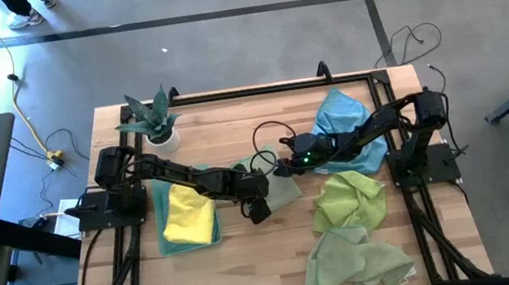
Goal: Fold microfiber towels
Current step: Put the top green microfiber towel into the green bin
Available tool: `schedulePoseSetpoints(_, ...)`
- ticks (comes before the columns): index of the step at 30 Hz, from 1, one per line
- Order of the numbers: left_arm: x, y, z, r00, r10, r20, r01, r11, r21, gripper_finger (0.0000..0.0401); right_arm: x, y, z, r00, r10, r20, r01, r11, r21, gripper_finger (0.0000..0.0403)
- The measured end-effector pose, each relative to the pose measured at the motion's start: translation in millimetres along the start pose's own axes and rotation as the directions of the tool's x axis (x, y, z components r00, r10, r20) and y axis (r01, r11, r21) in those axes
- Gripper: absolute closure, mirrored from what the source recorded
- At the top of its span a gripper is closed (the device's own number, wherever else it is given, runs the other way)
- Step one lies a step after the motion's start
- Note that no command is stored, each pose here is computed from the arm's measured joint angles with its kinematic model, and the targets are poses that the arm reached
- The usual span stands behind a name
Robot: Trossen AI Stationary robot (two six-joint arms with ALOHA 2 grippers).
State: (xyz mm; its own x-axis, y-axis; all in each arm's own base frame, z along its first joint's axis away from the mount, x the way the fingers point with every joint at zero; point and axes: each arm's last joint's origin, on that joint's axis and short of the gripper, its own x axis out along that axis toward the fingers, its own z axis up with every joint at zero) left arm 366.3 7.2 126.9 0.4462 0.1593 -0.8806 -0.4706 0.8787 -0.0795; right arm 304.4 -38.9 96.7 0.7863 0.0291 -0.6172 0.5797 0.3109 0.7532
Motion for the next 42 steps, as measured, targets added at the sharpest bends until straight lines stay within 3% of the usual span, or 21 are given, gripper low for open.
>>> schedulePoseSetpoints(6, 0, 0, 0, 1.0, 0.001, -0.001, -0.001, 1.0, -0.001, 0.017, 0, -1, 0, 1.0, -0.013, 0.019, 0.013, 1.0, -0.004, 0.0375)
schedulePoseSetpoints(8, 0, 0, 0, 1.0, 0.001, -0.001, -0.001, 1.0, -0.001, 0.017, 0, -1, 0, 1.0, -0.015, 0.021, 0.015, 1.0, -0.013, 0.0393)
schedulePoseSetpoints(13, -15, 0, 5, 1.0, -0.013, 0.022, 0.013, 1.0, -0.005, 0.017, 0, 0, 0, 1.0, -0.013, 0.023, 0.013, 1.0, -0.007, 0.0396)
schedulePoseSetpoints(17, -54, 0, 21, 0.992, -0.031, 0.122, 0.034, 0.999, -0.021, 0.017, -2, 6, 3, 1.0, 0.008, 0.03, -0.007, 1.0, -0.023, 0.0399)
schedulePoseSetpoints(23, -115, 15, 13, 0.988, 0.087, 0.127, -0.078, 0.994, -0.08, 0.017, -1, 15, 7, 0.999, 0.011, 0.04, -0.008, 0.998, -0.055, 0.0401)
schedulePoseSetpoints(27, -143, 33, -9, 0.975, 0.221, -0.026, -0.223, 0.97, -0.101, 0.017, -1, 12, 6, 0.999, -0.021, 0.026, 0.022, 0.998, -0.065, 0.0402)
schedulePoseSetpoints(31, -149, 41, -31, 0.942, 0.271, -0.2, -0.286, 0.957, -0.05, 0.0178, -1, 11, 5, 1.0, -0.027, 0.01, 0.028, 0.997, -0.066, 0.0402)
schedulePoseSetpoints(36, -136, 40, -61, 0.905, 0.239, -0.352, -0.244, 0.969, 0.031, 0.0198, -4, 17, 6, 1.0, 0.012, 0.011, -0.012, 0.997, -0.071, 0.0402)
schedulePoseSetpoints(42, -122, 44, -88, 0.866, 0.246, -0.436, -0.25, 0.967, 0.05, 0.0218, -9, 23, 8, 0.999, 0.039, 0.021, -0.037, 0.996, -0.08, 0.0403)
